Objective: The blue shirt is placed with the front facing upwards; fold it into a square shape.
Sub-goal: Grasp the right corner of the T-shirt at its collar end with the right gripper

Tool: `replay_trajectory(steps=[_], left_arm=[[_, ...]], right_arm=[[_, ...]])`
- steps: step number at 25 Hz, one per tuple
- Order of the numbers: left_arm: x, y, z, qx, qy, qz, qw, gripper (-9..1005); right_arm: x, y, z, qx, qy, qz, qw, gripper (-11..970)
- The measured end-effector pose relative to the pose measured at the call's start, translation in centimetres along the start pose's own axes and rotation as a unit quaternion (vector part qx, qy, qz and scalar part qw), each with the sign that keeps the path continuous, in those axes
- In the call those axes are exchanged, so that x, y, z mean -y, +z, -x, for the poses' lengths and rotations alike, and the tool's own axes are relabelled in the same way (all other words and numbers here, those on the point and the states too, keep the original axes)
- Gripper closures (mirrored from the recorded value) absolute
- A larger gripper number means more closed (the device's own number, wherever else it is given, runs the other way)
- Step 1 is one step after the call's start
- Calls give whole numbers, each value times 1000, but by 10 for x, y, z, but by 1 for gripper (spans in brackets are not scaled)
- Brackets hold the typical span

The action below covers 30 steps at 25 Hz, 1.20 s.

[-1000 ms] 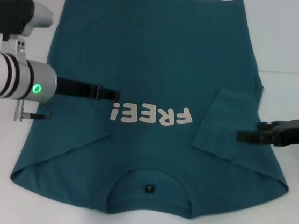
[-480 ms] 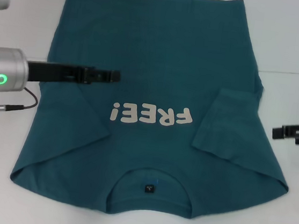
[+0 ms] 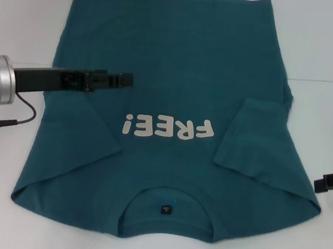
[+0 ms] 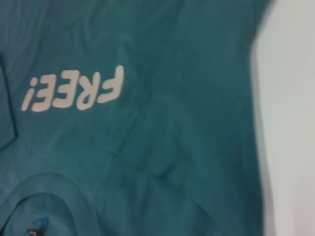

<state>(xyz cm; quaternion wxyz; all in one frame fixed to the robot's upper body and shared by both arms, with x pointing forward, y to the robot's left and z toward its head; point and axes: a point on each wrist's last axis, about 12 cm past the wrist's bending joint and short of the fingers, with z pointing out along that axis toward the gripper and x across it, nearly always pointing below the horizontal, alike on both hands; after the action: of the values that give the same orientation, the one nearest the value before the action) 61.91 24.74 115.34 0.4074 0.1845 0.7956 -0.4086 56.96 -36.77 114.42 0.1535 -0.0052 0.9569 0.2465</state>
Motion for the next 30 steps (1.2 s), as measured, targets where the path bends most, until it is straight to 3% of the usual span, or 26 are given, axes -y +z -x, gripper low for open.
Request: replay_trajectory(steps=[30], left_arm=[[-5, 5, 0, 6, -1, 16, 1000, 109]], right_arm=[[3, 35, 0, -13, 31, -19, 999, 45]])
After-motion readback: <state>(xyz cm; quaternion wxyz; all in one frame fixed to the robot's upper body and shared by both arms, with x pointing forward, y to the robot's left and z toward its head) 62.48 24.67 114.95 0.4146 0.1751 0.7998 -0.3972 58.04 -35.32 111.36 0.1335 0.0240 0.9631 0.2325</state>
